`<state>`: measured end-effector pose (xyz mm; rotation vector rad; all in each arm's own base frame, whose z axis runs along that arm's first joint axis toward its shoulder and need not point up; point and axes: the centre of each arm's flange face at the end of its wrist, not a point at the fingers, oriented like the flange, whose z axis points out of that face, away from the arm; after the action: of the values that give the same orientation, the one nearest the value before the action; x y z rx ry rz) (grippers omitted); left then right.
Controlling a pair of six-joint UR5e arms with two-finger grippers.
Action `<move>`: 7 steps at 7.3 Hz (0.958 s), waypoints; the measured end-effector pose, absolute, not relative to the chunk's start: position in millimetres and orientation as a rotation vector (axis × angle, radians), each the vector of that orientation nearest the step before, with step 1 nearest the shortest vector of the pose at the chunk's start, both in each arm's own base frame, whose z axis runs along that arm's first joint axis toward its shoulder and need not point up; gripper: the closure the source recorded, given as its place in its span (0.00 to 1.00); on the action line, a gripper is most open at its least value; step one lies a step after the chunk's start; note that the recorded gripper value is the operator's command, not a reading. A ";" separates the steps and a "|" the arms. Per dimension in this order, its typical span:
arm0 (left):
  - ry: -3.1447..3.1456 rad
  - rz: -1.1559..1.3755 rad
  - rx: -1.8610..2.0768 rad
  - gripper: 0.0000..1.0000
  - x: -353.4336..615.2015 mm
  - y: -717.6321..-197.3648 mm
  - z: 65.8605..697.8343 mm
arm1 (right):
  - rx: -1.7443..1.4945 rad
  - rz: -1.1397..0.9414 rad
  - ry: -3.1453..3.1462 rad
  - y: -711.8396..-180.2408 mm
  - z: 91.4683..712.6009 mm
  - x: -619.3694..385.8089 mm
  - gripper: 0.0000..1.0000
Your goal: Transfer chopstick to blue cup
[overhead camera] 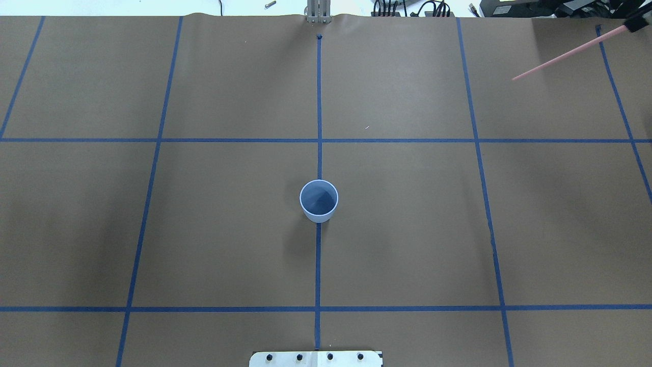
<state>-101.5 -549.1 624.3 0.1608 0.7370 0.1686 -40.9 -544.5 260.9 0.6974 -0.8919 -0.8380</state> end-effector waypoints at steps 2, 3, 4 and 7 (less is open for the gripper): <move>0.740 0.146 0.151 0.02 -101.4 -548.9 625.4 | 0.705 -0.916 -0.977 -513.0 199.7 -124.7 1.00; 0.740 0.137 0.147 0.02 -101.4 -548.9 626.0 | 0.708 -0.915 -1.011 -495.5 175.6 -166.9 1.00; 0.741 0.131 0.143 0.02 -101.4 -548.8 626.7 | 0.714 -0.890 -1.025 -478.7 151.1 -210.0 1.00; 0.745 0.124 0.128 0.02 -100.8 -548.3 634.6 | 0.727 -0.813 -1.029 -430.1 97.6 -310.2 1.00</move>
<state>-100.8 -548.3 634.6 0.1284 0.7450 0.1245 -310.2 -430.1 97.6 0.7275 -1.0288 -0.8128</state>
